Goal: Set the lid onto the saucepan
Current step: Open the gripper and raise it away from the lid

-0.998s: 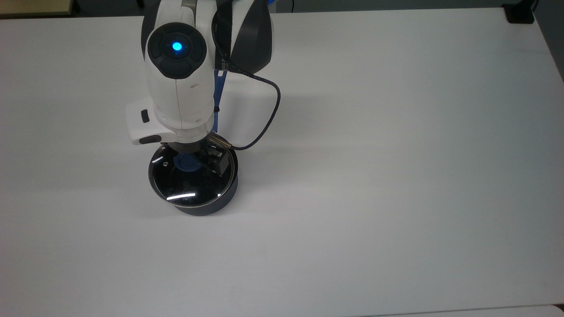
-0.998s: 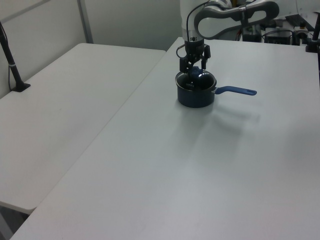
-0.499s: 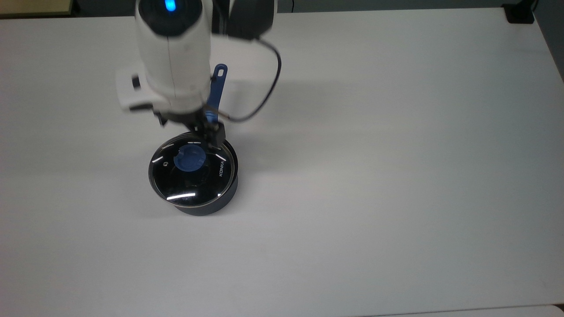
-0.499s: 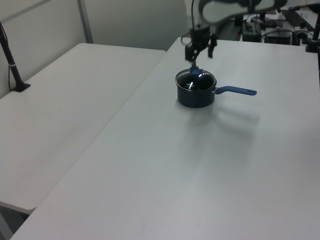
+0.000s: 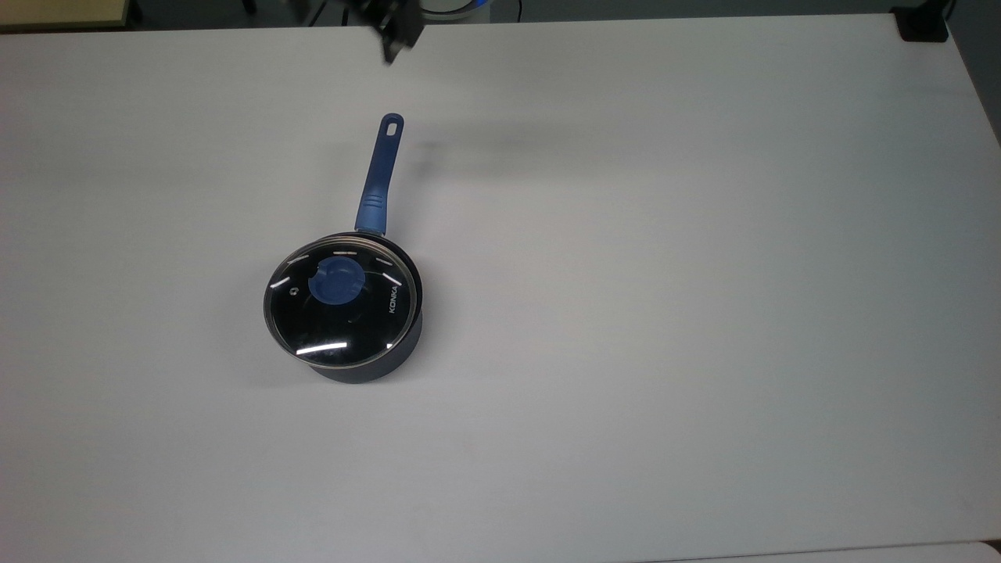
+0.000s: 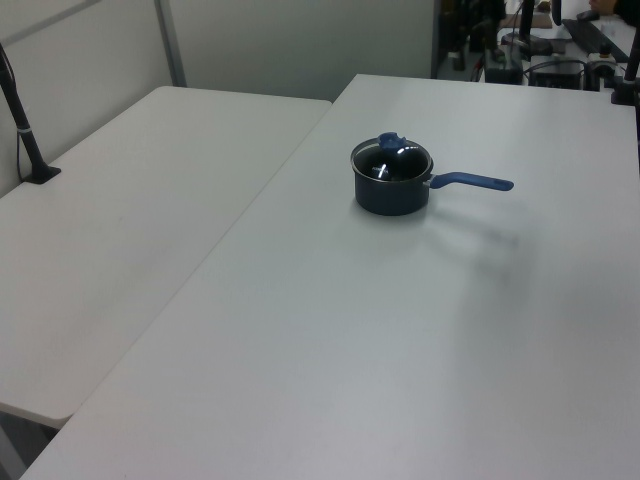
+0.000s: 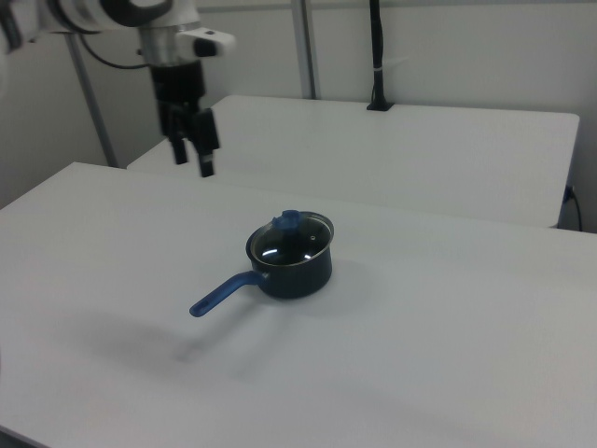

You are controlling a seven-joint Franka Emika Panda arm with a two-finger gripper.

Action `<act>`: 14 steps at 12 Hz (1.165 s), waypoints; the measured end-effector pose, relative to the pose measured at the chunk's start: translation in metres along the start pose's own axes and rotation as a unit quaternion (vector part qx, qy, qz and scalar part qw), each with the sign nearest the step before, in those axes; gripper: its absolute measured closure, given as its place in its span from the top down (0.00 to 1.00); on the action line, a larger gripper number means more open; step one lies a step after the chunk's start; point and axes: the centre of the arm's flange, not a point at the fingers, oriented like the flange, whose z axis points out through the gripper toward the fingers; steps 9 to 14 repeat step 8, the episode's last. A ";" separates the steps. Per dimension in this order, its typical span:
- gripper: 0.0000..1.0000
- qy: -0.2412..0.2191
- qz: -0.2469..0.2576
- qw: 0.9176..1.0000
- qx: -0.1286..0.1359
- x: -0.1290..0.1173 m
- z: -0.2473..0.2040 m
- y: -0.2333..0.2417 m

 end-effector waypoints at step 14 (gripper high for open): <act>1.00 0.076 -0.148 0.986 0.018 -0.027 0.006 0.005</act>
